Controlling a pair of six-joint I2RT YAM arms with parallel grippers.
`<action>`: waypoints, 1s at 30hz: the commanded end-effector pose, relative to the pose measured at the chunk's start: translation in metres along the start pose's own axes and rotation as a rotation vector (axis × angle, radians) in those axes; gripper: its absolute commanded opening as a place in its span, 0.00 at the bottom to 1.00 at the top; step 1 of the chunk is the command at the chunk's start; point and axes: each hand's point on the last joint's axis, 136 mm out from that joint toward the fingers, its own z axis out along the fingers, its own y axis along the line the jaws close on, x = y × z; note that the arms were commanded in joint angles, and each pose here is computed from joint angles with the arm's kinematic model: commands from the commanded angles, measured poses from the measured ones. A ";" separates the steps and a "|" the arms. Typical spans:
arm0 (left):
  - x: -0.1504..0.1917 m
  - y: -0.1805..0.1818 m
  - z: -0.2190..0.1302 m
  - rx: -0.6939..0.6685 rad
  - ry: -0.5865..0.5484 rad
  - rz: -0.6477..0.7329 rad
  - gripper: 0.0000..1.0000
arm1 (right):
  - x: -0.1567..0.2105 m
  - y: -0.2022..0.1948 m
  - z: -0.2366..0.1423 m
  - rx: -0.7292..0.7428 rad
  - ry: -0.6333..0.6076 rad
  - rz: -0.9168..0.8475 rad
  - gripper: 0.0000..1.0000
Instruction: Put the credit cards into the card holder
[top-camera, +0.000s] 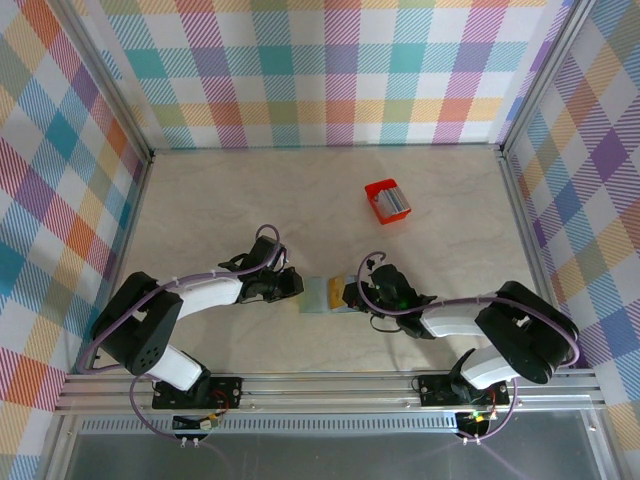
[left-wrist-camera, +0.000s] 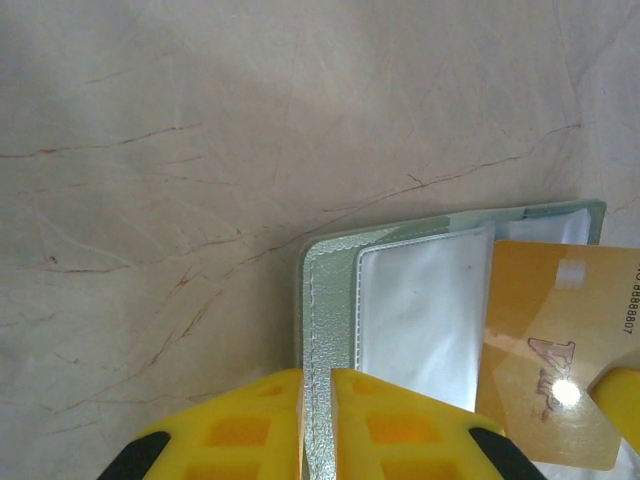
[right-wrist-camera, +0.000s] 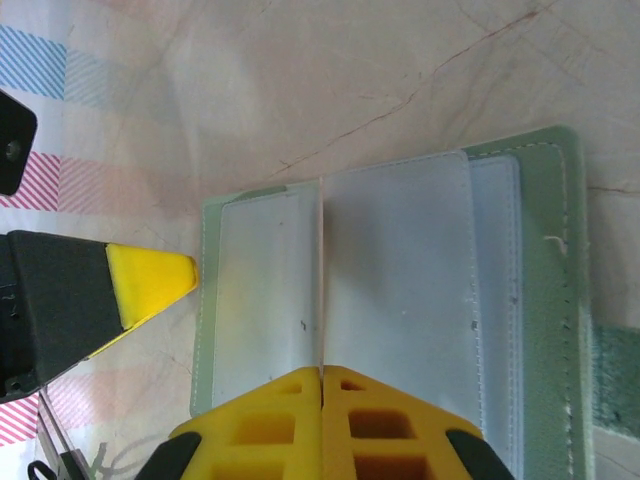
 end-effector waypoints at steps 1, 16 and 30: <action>0.004 0.004 0.003 -0.021 0.013 0.021 0.15 | 0.001 0.010 0.002 -0.048 0.004 -0.008 0.00; 0.006 0.009 0.008 -0.043 0.025 0.024 0.16 | -0.001 0.010 0.000 -0.044 -0.004 -0.018 0.00; 0.006 0.009 0.010 -0.040 0.029 0.025 0.16 | 0.003 0.003 0.009 -0.038 0.008 0.013 0.00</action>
